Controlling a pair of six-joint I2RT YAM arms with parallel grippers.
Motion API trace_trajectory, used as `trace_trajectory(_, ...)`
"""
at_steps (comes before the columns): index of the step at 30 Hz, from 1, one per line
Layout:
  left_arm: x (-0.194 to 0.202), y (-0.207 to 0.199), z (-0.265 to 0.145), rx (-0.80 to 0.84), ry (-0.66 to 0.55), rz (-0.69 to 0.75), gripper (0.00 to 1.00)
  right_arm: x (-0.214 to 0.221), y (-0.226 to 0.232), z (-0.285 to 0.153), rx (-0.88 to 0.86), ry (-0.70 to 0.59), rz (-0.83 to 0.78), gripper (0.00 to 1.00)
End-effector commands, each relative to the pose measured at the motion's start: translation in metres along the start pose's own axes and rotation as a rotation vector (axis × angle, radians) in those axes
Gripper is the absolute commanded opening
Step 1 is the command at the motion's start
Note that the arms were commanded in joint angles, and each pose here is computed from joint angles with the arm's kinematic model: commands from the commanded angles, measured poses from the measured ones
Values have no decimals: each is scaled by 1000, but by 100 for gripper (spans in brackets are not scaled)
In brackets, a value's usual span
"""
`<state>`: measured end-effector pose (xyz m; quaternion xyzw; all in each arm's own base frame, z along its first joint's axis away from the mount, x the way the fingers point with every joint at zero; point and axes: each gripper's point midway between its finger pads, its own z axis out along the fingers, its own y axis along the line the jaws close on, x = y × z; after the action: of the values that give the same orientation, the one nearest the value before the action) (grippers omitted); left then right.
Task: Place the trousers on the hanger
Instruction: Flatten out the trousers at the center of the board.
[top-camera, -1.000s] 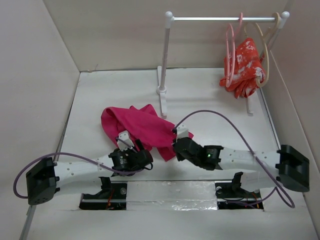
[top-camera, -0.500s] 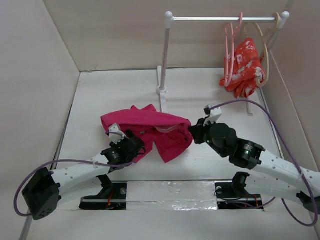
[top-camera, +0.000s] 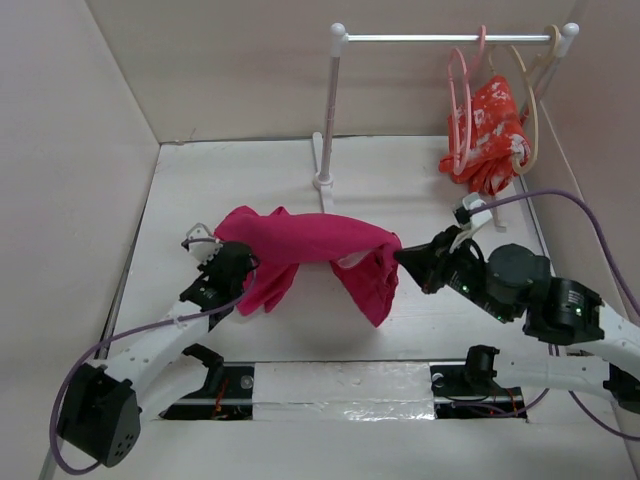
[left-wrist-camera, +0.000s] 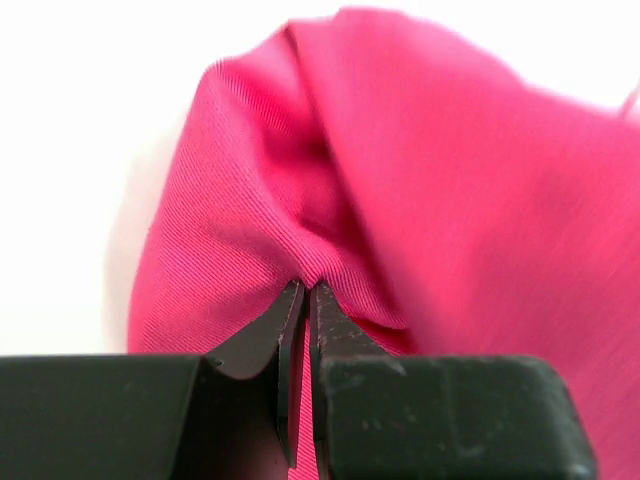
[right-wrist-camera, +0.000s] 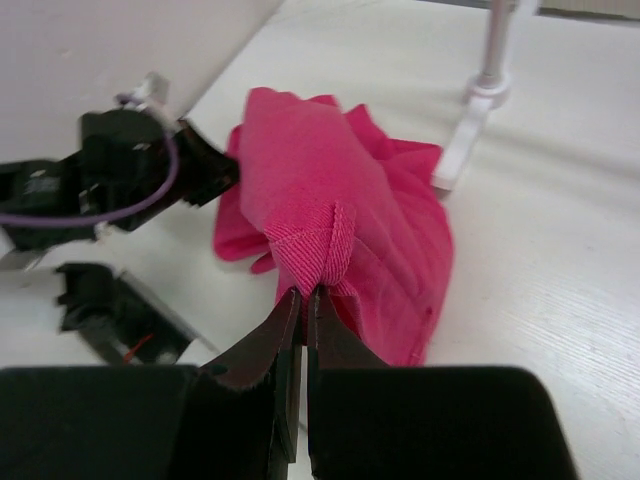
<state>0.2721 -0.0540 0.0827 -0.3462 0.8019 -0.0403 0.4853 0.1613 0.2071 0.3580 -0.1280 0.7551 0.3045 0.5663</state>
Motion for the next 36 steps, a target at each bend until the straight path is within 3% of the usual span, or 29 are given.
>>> trace_trajectory(1,-66,-29,-24,87,-137,-46,0,-46,35,-33,-176,-73,52,0)
trace_trajectory(6,-104,-48,-54,193,-198,-153,0,-84,65,-60,-345,-113,75,0)
trace_trajectory(13,-221,-77,-132,281,-408,-294,0,-137,82,-82,-425,-193,59,0)
trace_trajectory(16,-255,-87,-151,273,-472,-260,0,-139,72,-79,-369,-209,71,0)
trace_trajectory(17,-261,-93,-152,270,-486,-211,0,-136,56,-71,-276,-220,79,0)
trace_trajectory(21,-250,-127,-119,241,-431,-101,0,-90,-10,-41,81,-207,96,0)
trace_trajectory(26,-209,-145,-37,133,-341,-48,0,-35,-99,-33,448,-221,136,0)
trace_trajectory(27,-193,-148,-10,119,-295,-20,3,-11,-117,-26,522,-198,139,0)
trace_trajectory(29,-199,-144,21,79,-273,-39,12,6,-137,-22,589,-191,168,0)
trace_trajectory(31,-177,-144,61,7,-210,38,27,26,-168,-12,684,-202,189,0)
trace_trajectory(32,-185,-150,63,-28,-205,68,33,33,-175,-7,688,-198,199,0)
trace_trajectory(33,-183,-149,71,-60,-190,95,45,37,-198,-8,767,-207,202,0)
trace_trajectory(36,-166,-166,66,-21,-163,116,51,60,-233,7,849,-162,217,0)
